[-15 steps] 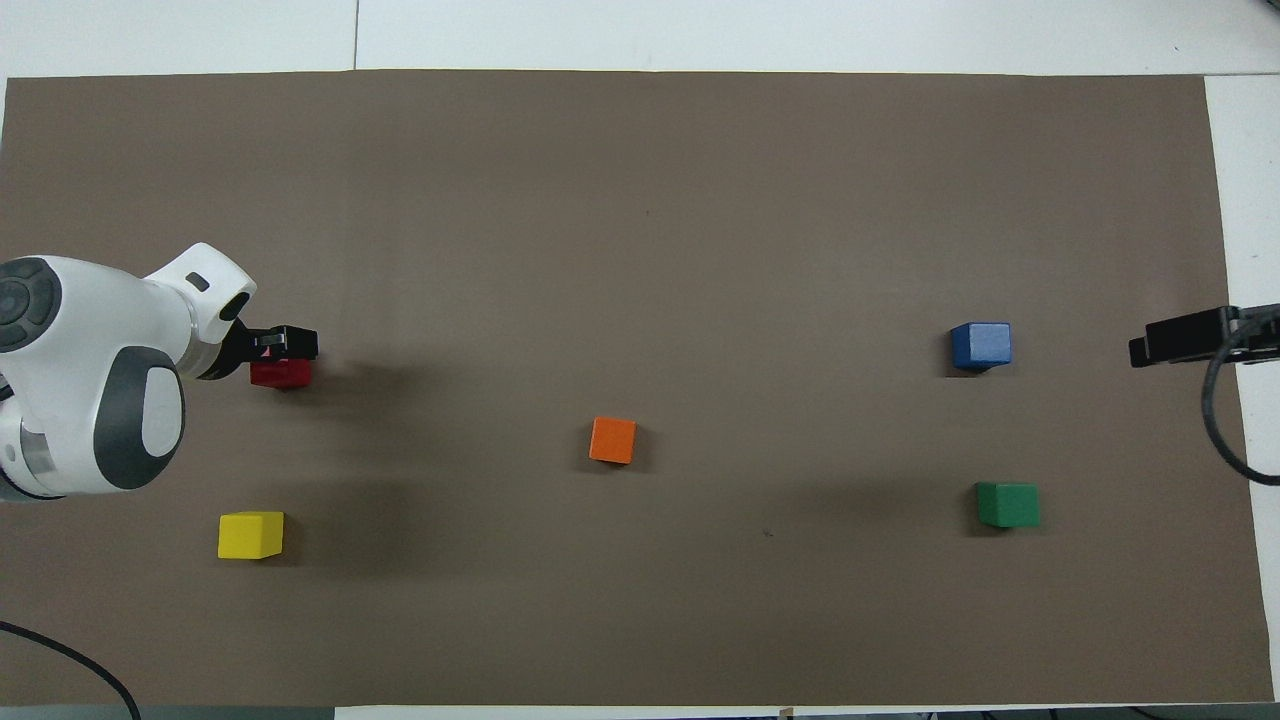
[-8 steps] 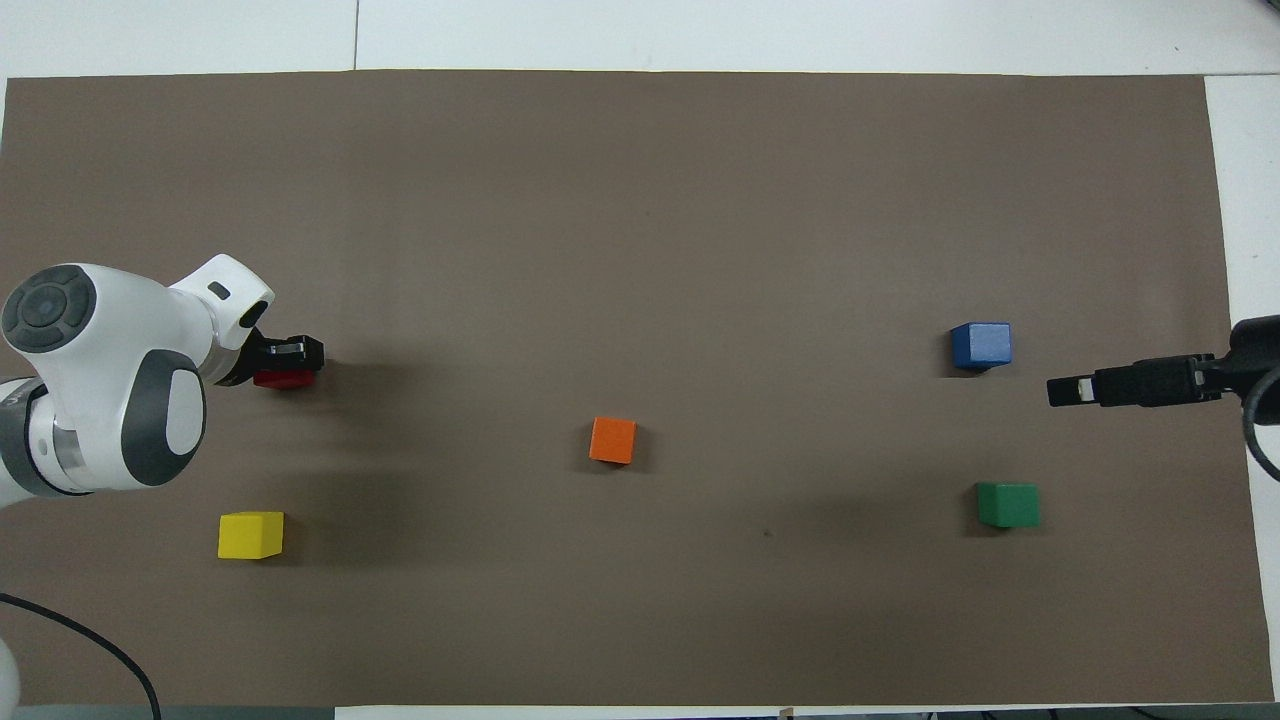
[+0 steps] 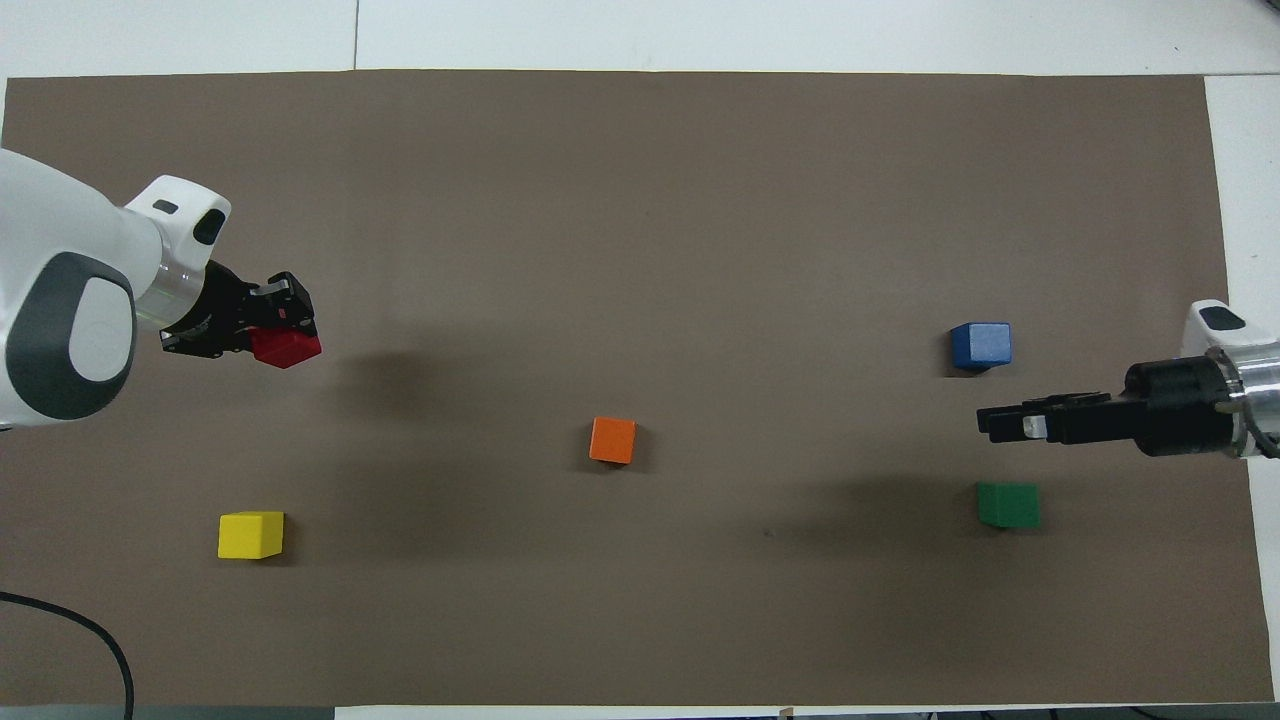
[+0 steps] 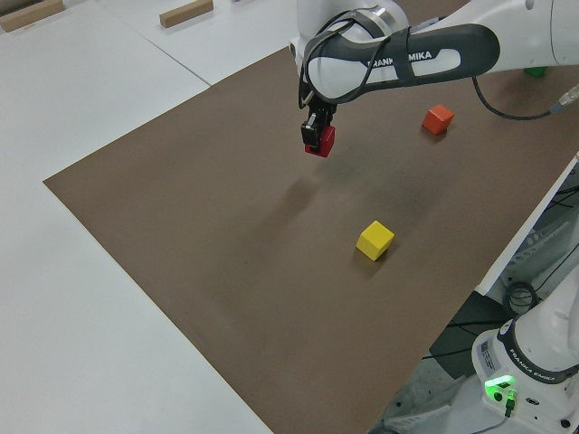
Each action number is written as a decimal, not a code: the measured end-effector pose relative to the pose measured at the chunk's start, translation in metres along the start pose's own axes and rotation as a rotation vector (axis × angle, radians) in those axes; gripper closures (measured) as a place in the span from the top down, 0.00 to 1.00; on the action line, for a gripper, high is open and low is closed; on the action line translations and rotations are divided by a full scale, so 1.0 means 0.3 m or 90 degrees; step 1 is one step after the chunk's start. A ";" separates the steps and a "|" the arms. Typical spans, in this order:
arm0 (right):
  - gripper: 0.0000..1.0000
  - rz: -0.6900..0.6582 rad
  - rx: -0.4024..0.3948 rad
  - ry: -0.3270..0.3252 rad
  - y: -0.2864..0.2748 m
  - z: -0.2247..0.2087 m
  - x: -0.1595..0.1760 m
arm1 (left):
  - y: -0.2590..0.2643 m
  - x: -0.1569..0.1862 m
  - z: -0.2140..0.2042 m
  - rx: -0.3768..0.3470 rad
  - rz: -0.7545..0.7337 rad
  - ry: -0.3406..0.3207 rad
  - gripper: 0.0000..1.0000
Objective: Transfer red block to right arm and stack on blue block
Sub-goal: 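Lift the red cube with the left gripper toward the approaching right gripper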
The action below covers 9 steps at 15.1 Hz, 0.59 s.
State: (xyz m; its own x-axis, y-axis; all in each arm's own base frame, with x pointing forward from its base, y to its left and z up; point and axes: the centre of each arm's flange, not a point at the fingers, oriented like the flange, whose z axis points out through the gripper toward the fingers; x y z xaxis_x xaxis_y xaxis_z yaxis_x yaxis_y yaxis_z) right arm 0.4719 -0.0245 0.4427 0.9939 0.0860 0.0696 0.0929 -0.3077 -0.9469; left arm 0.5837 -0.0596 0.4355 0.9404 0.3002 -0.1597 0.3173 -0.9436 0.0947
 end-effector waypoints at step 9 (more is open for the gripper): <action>1.00 -0.050 0.360 0.054 -0.036 0.405 -0.041 | 0.512 -0.566 -0.434 -0.107 -0.323 -0.097 0.55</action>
State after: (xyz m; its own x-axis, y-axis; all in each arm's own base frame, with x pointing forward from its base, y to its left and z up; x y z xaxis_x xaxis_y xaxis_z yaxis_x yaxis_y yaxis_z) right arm 0.4513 0.0928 0.4139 0.9887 0.0048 0.1499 0.1439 0.2526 -0.9568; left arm 0.4885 -0.2374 0.6052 0.6401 0.6756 -0.3657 0.7526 -0.6471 0.1219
